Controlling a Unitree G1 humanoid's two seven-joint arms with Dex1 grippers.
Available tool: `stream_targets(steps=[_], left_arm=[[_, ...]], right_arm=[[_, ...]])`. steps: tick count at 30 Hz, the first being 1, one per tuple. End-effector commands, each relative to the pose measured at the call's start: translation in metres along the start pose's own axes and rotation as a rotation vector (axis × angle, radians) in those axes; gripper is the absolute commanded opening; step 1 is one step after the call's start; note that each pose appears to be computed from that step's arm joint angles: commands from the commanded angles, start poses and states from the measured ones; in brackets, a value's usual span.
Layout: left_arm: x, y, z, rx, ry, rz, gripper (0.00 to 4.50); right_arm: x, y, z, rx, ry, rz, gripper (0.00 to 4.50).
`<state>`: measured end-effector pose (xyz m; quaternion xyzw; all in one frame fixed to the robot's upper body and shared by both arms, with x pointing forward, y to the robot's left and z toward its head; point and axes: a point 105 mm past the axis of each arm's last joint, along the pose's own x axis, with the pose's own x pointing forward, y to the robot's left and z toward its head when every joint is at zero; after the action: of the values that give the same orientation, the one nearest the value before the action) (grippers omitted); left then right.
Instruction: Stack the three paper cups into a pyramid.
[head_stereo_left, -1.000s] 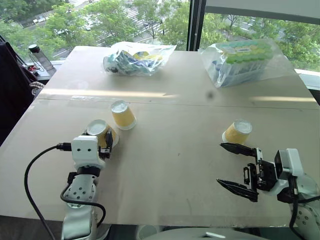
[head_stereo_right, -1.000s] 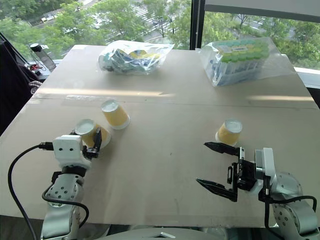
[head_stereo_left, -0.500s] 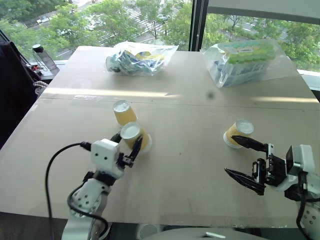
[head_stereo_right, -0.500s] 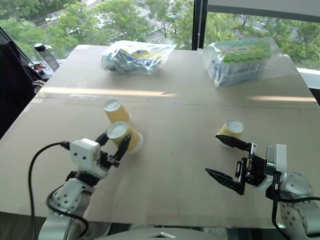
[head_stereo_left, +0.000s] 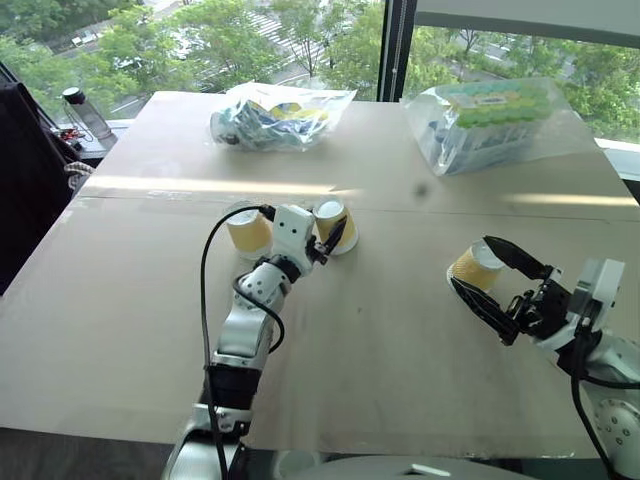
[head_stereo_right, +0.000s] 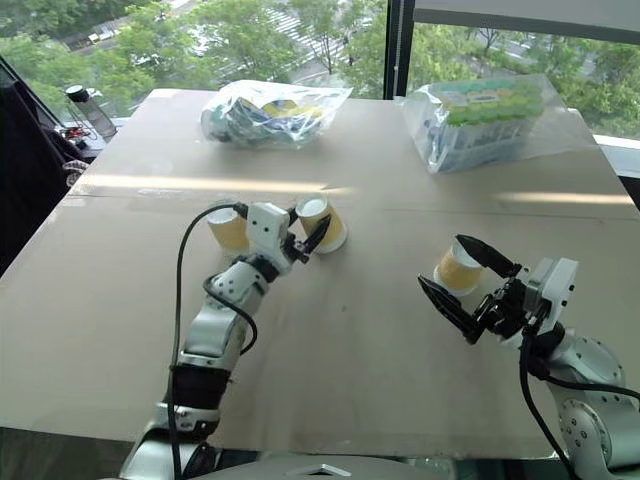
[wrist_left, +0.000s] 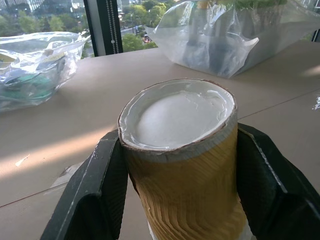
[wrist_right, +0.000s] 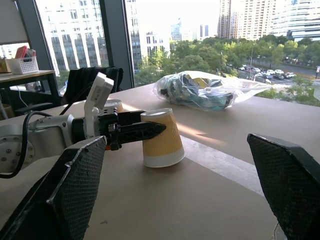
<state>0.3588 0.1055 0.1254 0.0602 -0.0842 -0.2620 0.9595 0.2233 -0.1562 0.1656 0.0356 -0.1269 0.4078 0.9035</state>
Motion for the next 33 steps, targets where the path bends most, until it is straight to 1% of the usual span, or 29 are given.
stream_targets(steps=[1, 3, 7, 9, 10, 12, 13, 15, 19, 24, 27, 29, 33], left_arm=[[0.006, -0.005, 0.009, 0.016, -0.050, -0.045, 2.38], [0.008, -0.006, 0.008, 0.008, -0.056, -0.047, 2.38], [0.010, -0.023, 0.007, 0.010, -0.069, -0.116, 2.38], [0.010, -0.026, 0.008, 0.018, -0.074, -0.124, 3.40], [0.010, -0.026, 0.008, 0.022, -0.077, -0.126, 3.57], [0.009, -0.029, 0.010, 0.038, -0.084, -0.141, 4.39], [0.008, -0.029, 0.011, 0.043, -0.086, -0.145, 4.47], [0.006, -0.026, 0.016, 0.072, -0.104, -0.138, 4.47], [-0.003, -0.023, 0.039, 0.111, -0.191, -0.145, 4.47], [-0.027, -0.034, 0.062, 0.073, -0.234, -0.249, 4.47], [-0.043, -0.037, 0.073, 0.052, -0.204, -0.363, 4.47], [-0.053, -0.036, 0.076, 0.042, -0.157, -0.431, 4.47], [-0.075, -0.038, 0.083, 0.003, -0.059, -0.607, 4.47]], right_arm=[[-0.002, 0.004, 0.009, -0.041, -0.028, 0.014, 4.50], [-0.004, 0.005, 0.008, -0.045, -0.024, 0.019, 4.50], [-0.004, 0.009, 0.009, -0.052, -0.028, 0.017, 4.50], [-0.003, 0.011, 0.008, -0.055, -0.028, 0.013, 4.50], [-0.003, 0.011, 0.008, -0.056, -0.027, 0.010, 4.50], [-0.003, 0.009, 0.008, -0.065, -0.024, -0.010, 4.50], [-0.003, 0.008, 0.008, -0.069, -0.022, -0.017, 4.50], [-0.004, 0.001, 0.006, -0.081, -0.009, -0.061, 4.50], [-0.007, -0.015, 0.003, -0.087, 0.008, -0.156, 4.50], [-0.011, -0.036, -0.018, -0.117, 0.129, -0.255, 4.50], [-0.011, -0.048, -0.023, -0.119, 0.141, -0.295, 4.50], [-0.009, -0.054, -0.026, -0.116, 0.145, -0.321, 4.50], [-0.007, -0.060, -0.033, -0.111, 0.163, -0.319, 4.50]])
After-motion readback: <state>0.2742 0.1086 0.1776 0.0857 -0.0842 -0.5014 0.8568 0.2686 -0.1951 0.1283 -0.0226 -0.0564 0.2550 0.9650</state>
